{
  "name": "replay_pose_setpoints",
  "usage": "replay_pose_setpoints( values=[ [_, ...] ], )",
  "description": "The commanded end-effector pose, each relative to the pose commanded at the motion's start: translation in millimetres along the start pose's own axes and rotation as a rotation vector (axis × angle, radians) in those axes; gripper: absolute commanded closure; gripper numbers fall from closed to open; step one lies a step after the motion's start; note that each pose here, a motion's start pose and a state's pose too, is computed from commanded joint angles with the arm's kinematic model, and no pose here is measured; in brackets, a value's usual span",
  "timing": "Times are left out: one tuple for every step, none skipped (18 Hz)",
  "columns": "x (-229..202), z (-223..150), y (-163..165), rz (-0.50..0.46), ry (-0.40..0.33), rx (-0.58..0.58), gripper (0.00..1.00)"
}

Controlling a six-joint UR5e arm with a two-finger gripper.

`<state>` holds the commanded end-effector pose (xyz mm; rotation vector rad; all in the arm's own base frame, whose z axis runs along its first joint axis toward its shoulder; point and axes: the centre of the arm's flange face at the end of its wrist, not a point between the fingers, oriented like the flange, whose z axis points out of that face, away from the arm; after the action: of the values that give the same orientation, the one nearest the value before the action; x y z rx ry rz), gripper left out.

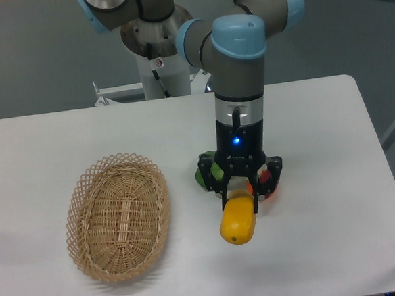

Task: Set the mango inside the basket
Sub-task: 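Carry the held yellow mango with the gripper over the wicker basket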

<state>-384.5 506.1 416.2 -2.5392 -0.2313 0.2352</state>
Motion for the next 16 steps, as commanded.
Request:
replay_pose_setpoints(
  values=[
    [0, -3, -1, 0.000, -0.003, 0.004, 0.67],
    [4, -5, -1, 0.003, -0.002, 0.005, 0.67],
    [6, -4, 2, 0.001, 0.002, 0.000, 0.67],
    [8, -3, 2, 0.000, 0.004, 0.000, 0.67],
    [11, -1, 4, -0.002, 0.011, -0.007, 0.66],
    [16, -3, 9, -0.002, 0.016, -0.012, 0.67],
    [22, -5, 14, 0.002, 0.019, -0.015, 0.66],
    [27, -5, 21, -0.005, 0.024, -0.024, 0.67],
    [32, -7, 25, -0.006, 0.028, -0.030, 0.67],
    [40, -10, 27, -0.002, 0.031, -0.029, 0.67],
    [45, -8, 31, -0.003, 0.040, -0.037, 0.66],
    [52, -7, 33, 0.002, 0.046, -0.043, 0.67],
    [62, -5, 35, 0.008, 0.056, -0.050, 0.67],
    [72, 1, 39, 0.003, 0.070, -0.064, 0.67],
    [80, 4, 40, -0.001, 0.080, -0.071, 0.67],
    [87, 8, 41, -0.001, 0.083, -0.084, 0.67]
  ],
)
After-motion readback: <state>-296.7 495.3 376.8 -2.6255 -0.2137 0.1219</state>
